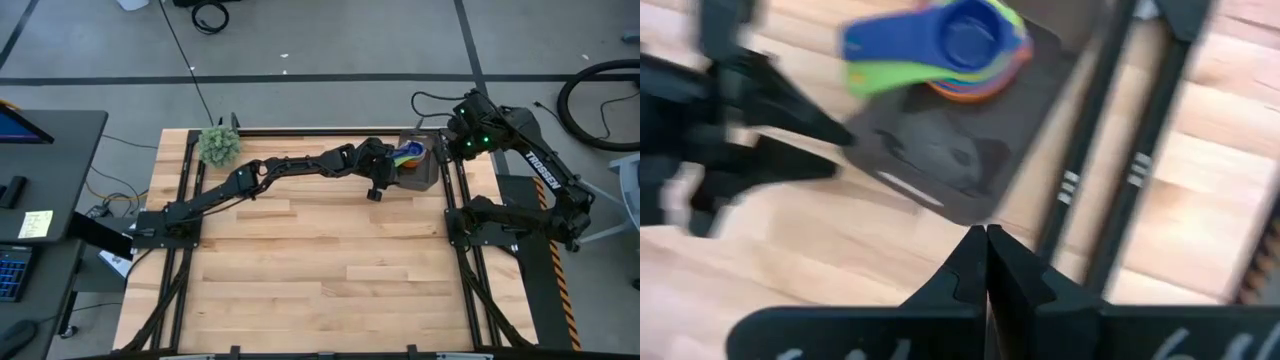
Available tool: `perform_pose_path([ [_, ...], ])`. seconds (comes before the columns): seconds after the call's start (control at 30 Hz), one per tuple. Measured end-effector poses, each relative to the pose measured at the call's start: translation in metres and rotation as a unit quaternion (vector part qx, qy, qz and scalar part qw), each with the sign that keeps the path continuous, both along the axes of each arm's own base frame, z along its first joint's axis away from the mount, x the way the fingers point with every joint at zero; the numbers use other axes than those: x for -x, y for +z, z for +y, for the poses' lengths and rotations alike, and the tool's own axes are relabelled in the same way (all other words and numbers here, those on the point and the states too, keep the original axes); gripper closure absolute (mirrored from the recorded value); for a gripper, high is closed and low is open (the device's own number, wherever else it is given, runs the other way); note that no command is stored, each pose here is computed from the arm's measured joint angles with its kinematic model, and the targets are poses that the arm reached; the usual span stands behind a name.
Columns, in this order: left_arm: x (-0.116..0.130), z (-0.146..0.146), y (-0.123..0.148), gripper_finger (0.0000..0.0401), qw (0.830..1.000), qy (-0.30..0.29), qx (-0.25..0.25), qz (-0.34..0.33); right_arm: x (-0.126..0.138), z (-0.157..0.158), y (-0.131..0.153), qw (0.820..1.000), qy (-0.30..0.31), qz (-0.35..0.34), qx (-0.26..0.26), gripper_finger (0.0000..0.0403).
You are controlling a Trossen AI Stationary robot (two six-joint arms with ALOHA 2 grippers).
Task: Nest measuring cups in basket
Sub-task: Adjust the stack of measuring cups in the black bin
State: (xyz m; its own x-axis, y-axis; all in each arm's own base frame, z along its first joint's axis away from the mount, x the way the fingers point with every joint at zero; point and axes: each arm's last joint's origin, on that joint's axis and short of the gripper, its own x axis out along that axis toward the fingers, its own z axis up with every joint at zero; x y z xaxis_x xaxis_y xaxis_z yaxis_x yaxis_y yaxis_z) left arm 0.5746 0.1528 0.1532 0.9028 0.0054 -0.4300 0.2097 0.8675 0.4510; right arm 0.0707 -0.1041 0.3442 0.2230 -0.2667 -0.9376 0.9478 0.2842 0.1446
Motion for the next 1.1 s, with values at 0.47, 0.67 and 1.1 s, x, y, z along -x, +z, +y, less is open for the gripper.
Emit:
perform_pose_path([
  [0.47,0.0,0.001,0.0,0.0251,1.0,0.008,-0.004,0.0,-0.005,-0.021,-0.04,0.994,-0.016,0.073,-0.077,0.0393],
  [0.67,0.0,0.001,0.001,0.0251,1.0,0.009,-0.004,0.0,-0.002,-0.029,-0.067,0.993,-0.027,0.076,-0.081,0.0394],
  [1.1,0.0,0.001,0.001,0.0251,1.0,0.008,-0.004,0.0,0.003,-0.046,-0.129,0.995,-0.052,0.072,-0.044,0.0394],
])
